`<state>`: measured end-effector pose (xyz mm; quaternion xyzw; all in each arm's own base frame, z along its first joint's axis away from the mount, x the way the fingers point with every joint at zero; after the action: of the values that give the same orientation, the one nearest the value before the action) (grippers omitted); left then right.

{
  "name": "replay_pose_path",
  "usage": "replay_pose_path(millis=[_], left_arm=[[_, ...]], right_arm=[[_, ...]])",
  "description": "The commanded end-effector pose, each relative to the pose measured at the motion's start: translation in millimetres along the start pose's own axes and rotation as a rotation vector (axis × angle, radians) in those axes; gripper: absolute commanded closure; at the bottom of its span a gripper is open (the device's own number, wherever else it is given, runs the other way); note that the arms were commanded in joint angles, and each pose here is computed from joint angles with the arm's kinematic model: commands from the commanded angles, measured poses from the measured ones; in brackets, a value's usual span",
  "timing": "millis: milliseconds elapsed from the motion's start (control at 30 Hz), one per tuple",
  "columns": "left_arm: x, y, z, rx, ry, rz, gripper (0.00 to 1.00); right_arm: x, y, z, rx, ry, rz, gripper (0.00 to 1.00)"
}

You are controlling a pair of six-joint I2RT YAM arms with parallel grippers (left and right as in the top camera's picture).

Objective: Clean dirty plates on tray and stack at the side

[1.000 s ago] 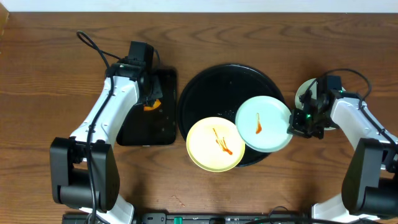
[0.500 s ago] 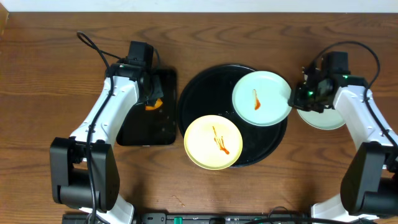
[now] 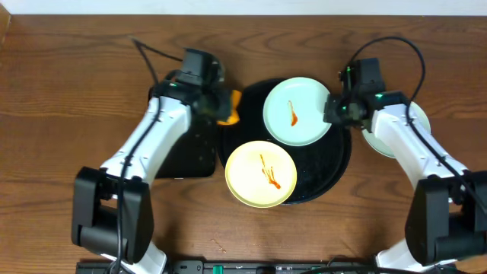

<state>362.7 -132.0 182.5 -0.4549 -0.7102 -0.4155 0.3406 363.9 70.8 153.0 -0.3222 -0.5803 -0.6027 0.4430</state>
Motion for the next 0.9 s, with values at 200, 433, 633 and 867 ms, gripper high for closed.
replay_pose_path(millis=[200,433,633,867], left_arm=[[-22,-33,-63,-0.082,-0.073,-0.006,0.93],[-56,-50,-82,-0.006,-0.095,0.022,0.92],[-81,-65,-99,-0.052,-0.134,0.036,0.92],[-100,-71,-105,-0.072,-0.144,0.02,0.92]], right_arm=[[-42,-12,13,-0.046,-0.052,0.091,0.99],[-45,-14,14,-0.044,-0.052,0.102,0.99],[-45,-15,15,-0.048,-0.049,0.108,0.99],[-44,-17,16,-0.053,-0.028,0.127,0.99]])
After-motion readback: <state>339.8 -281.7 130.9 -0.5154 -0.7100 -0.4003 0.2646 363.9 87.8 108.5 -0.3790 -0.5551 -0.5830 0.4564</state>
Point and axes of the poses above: each gripper's point midway between its finger pads, its own x axis back along the fingers, its own z axis along the line the jaws close on, y = z × x, the point moved 9 cm from there along x, back along the fingers, and after that the axes turned 13 degrees about x, right-handed, at the moved point
